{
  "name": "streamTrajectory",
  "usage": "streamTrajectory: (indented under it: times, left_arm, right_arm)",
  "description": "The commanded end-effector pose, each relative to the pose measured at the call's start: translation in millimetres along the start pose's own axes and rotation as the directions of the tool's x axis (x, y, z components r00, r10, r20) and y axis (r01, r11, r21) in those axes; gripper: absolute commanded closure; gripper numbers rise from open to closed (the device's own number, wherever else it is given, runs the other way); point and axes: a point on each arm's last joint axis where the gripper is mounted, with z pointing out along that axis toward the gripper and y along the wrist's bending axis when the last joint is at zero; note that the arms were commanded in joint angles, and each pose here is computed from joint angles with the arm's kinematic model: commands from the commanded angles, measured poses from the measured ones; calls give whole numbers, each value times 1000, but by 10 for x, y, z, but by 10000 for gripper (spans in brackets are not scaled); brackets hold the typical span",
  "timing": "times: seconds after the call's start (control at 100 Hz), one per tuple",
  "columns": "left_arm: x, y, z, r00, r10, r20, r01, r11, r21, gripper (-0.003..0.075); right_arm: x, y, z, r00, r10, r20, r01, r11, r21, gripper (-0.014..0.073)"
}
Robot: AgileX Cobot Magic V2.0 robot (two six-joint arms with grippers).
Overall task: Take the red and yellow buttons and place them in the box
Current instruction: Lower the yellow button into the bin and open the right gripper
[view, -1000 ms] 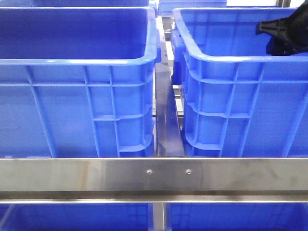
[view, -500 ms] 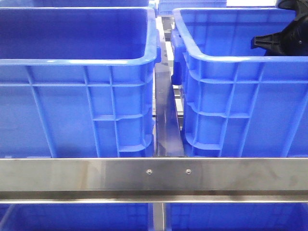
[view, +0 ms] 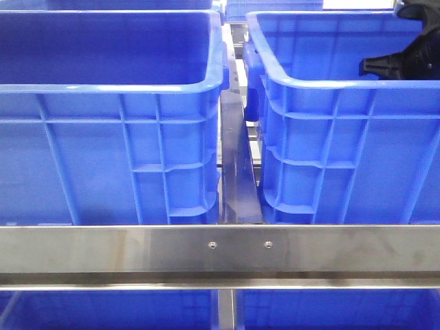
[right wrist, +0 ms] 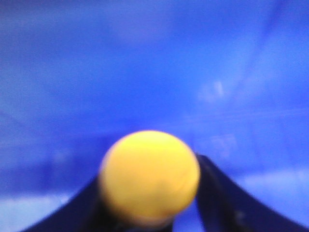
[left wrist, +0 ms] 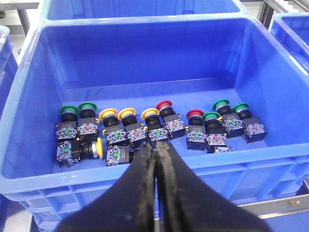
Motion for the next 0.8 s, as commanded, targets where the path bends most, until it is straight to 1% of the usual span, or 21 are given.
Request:
streamTrajectory:
  times: [0.0, 0.16, 0.37, 0.6, 0.79]
  left_arm:
    - [-142, -7, -33, 996, -16, 93, 16, 1000, 4, 739]
    - [-142, -7, -33, 996, -16, 93, 16, 1000, 4, 739]
    - [-142, -7, -33, 996, -16, 93, 16, 1000, 4, 739]
    - [-142, -7, -33, 996, -16, 93, 16, 1000, 4, 739]
    - [-142, -7, -33, 996, -16, 93, 16, 1000, 4, 739]
  right_arm:
    - [-249, 12, -186, 997, -5, 78, 7, 1000, -18, 107]
    - [-320, 20, -269, 995, -4, 101, 6, 1000, -21, 98]
    - [-473, 34, -543, 987, -1, 159, 6, 1000, -30, 98]
    - [-559, -7, -1078, 974, 3, 227, -3, 1000, -2, 98]
    - [-466, -34, -1647, 959, 6, 282, -2, 1000, -16, 103]
